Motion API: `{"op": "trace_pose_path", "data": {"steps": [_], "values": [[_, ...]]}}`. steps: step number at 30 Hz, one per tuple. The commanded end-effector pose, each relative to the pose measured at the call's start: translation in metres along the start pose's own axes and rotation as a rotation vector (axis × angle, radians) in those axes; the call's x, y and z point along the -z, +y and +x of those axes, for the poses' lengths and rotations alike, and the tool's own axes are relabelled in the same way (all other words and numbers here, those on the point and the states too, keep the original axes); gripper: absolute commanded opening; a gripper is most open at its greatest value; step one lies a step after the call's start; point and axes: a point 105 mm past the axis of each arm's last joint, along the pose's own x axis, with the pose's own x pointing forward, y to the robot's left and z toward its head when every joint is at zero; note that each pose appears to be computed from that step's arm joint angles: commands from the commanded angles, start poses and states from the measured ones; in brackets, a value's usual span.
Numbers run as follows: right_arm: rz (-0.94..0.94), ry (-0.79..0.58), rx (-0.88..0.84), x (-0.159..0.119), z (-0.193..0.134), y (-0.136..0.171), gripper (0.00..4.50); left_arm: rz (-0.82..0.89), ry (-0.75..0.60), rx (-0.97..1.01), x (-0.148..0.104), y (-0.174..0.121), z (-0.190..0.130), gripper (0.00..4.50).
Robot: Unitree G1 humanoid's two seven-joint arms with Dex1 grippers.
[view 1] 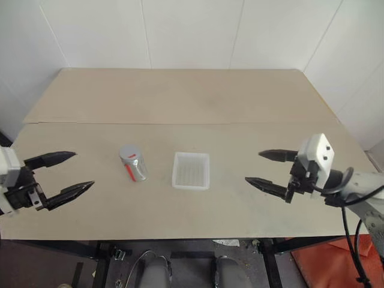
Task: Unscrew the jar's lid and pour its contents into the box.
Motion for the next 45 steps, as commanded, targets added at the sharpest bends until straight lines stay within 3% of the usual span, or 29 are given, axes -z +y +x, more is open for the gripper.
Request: {"op": "trace_pose_path", "data": {"steps": [1,8,17,26,37,40,45], "values": [[-0.065,-0.057,-0.036,-0.014,0.003,0.005,4.5,0.02,-0.028,-0.002,-0.006,-0.008,0.0,4.48],[-0.098,-0.068,-0.028,-0.02,0.006,-0.004,4.5,-0.024,-0.04,-0.062,0.007,-0.022,0.015,4.48],[-0.169,-0.044,-0.073,-0.032,0.017,-0.011,4.5,-0.099,-0.044,-0.296,0.035,-0.036,0.061,4.48],[-0.191,-0.078,-0.189,-0.052,0.026,-0.006,4.5,-0.139,-0.061,-0.53,0.05,-0.026,0.097,4.48],[-0.227,-0.072,-0.256,-0.055,0.025,-0.002,4.5,-0.175,-0.133,-0.57,0.055,-0.015,0.131,4.48],[-0.232,-0.069,-0.26,-0.056,0.023,-0.001,4.5,-0.175,-0.165,-0.567,0.052,-0.014,0.137,3.86],[-0.241,-0.067,-0.249,-0.057,0.02,0.0,4.5,-0.184,-0.178,-0.544,0.05,-0.015,0.145,2.19]]}}
